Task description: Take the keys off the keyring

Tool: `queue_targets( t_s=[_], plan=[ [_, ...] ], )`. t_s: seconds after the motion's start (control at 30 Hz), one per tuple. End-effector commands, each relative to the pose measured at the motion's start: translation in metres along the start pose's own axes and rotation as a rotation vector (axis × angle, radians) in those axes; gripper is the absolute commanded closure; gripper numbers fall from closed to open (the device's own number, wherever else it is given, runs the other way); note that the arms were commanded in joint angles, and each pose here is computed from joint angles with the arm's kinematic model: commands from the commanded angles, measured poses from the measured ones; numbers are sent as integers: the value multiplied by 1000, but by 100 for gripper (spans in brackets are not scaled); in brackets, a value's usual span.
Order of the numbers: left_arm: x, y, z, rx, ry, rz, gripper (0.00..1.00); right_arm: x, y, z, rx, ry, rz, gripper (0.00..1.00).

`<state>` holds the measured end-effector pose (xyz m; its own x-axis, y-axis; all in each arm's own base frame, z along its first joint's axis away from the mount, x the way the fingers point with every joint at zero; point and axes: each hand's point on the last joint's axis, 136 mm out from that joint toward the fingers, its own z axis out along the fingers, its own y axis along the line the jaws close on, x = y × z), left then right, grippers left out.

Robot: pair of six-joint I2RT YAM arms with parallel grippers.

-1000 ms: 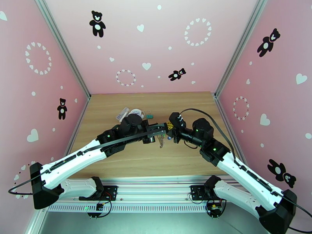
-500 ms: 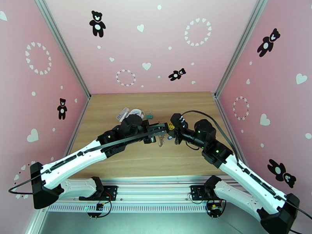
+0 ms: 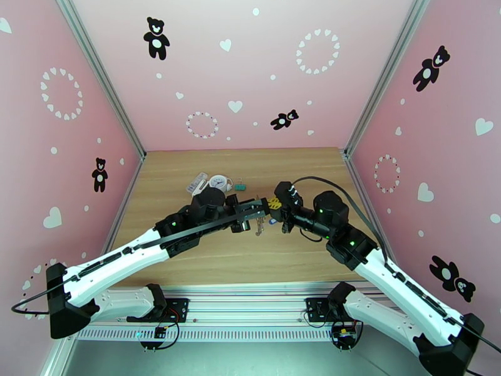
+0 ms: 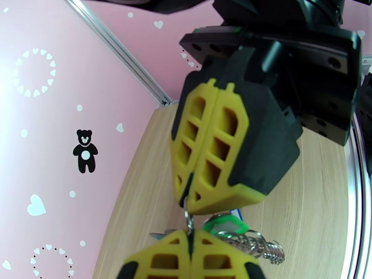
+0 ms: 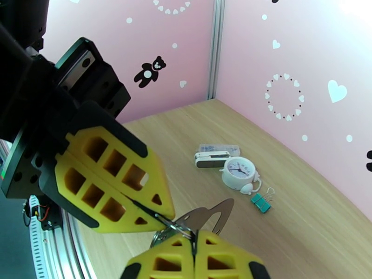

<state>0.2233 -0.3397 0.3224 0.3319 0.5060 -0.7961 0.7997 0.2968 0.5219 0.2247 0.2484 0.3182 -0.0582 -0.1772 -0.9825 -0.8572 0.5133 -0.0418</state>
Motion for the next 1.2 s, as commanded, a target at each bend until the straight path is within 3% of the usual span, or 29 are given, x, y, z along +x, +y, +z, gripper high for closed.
queue_targets(
  t_s=[0.0,0.47,0.9,1.07,1.17],
  plan=[
    [-14,10,-10,-38,-57,-12,100,-13,2,2,-34,-14,54,94],
    [-13,14,-8,-60,-50,4,100,-17,4,-9,-57,-16,156,79],
    [-13,17,-7,-72,-48,7,100,-27,12,-18,-107,-23,219,81],
    [-13,17,-7,-80,-54,12,100,-30,0,-29,-94,-65,309,74],
    [-16,17,-6,-67,-57,14,100,-20,2,-30,-98,-12,286,70]
  ],
)
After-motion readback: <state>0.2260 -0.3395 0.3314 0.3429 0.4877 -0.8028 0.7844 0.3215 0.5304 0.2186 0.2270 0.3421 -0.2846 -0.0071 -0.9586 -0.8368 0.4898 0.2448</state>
